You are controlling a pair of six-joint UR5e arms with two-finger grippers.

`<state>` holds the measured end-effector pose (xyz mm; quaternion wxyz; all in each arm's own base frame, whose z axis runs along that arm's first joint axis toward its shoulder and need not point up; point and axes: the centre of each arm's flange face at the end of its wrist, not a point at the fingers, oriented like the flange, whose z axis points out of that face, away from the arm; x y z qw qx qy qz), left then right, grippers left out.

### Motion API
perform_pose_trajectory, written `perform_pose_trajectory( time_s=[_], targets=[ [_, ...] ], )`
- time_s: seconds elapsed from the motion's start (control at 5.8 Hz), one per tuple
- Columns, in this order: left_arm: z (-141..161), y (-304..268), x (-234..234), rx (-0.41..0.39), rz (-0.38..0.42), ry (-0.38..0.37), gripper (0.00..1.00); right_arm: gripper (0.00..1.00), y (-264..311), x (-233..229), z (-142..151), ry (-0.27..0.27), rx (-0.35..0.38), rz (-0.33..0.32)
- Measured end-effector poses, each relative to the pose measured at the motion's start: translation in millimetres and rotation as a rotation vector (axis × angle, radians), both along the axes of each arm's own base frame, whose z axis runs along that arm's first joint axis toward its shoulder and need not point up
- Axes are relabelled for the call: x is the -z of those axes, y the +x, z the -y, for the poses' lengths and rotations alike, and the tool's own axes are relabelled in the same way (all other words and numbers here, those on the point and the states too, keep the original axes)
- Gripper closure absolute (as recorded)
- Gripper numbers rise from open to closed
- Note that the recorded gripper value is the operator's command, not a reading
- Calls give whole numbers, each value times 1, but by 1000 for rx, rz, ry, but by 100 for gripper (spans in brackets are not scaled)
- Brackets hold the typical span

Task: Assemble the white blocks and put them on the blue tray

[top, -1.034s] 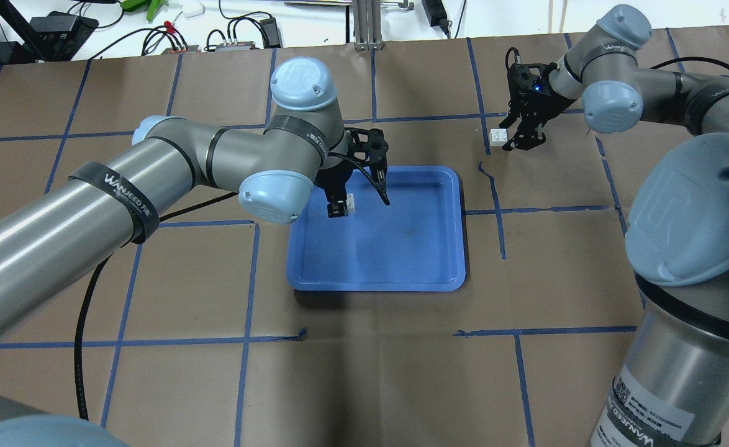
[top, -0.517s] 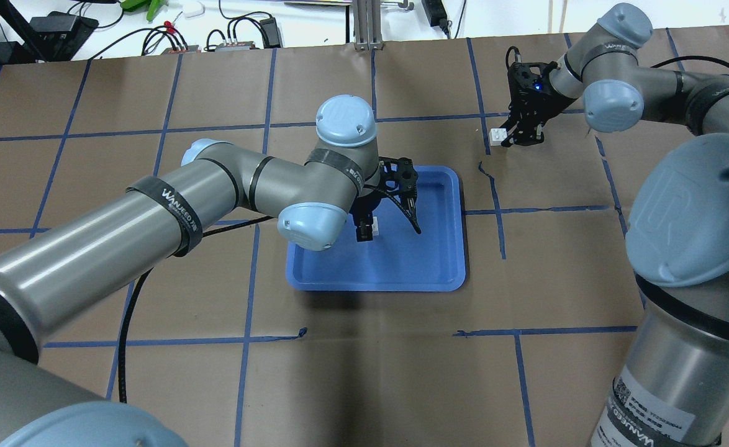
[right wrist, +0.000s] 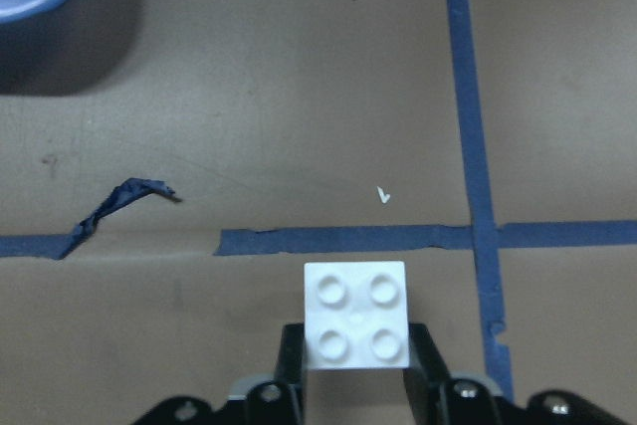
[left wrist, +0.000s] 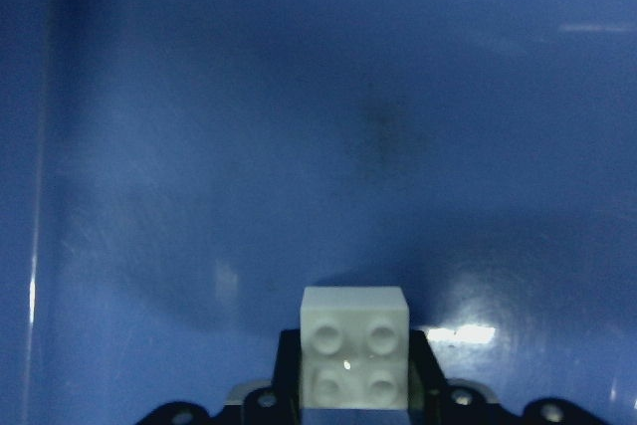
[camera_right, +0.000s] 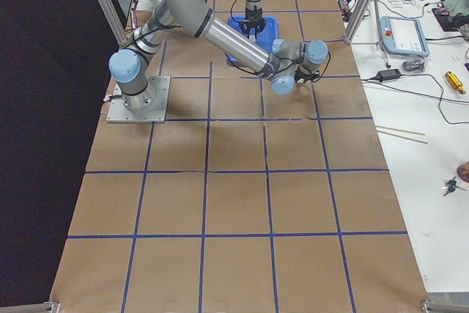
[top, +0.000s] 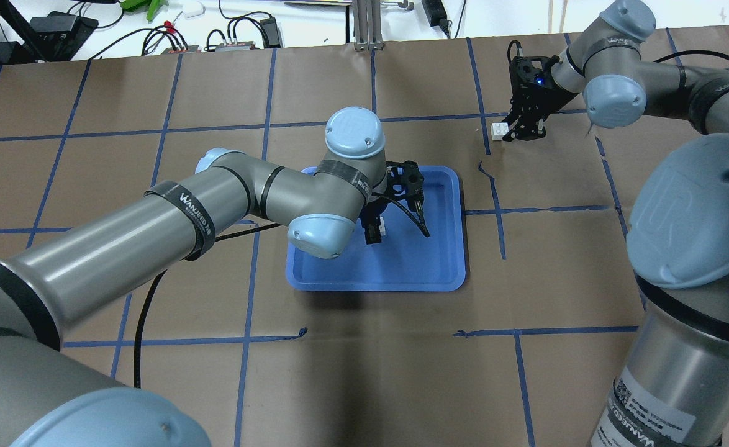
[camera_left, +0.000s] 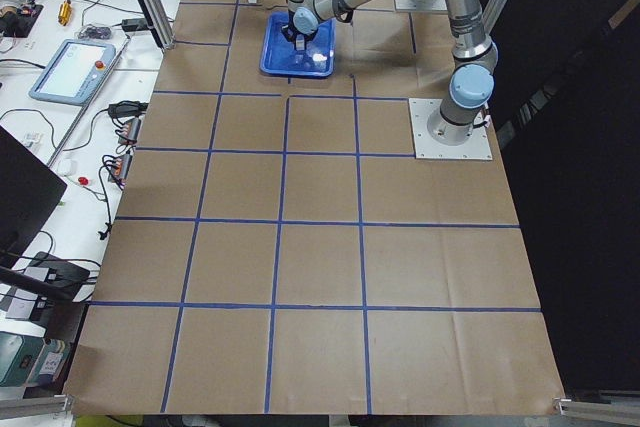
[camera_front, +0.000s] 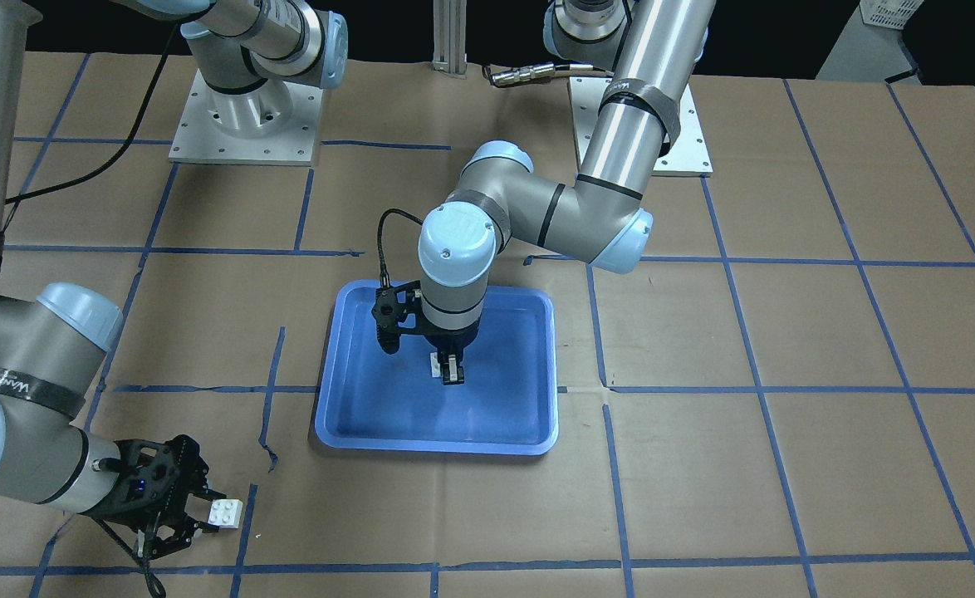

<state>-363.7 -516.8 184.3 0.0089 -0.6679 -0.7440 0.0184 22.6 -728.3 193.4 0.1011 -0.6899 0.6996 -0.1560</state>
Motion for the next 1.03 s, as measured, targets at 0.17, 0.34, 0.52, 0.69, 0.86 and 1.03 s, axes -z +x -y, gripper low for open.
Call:
perform_pose_trajectory(
  time_s=[0.17,0.34,0.52,0.69,0.86,1.03],
  targets=[
    [-1,0,-4,0,-1,-4,83,77,0,-20,3,-22,5,-9],
    [-3,2,-6,0,1,-1,83,77,1,-52,-3,-31,8,-14],
    [-12,7,-3,0,7,14,83,77,5,-86,-16,-23,8,-12],
    [-22,14,1,-1,13,29,83,77,11,-108,-32,-11,5,-12],
    [-24,16,2,-2,15,33,82,77,20,-119,-52,4,10,-10],
    [-23,16,3,-3,15,33,73,77,36,-126,-73,19,15,-8]
  ],
)
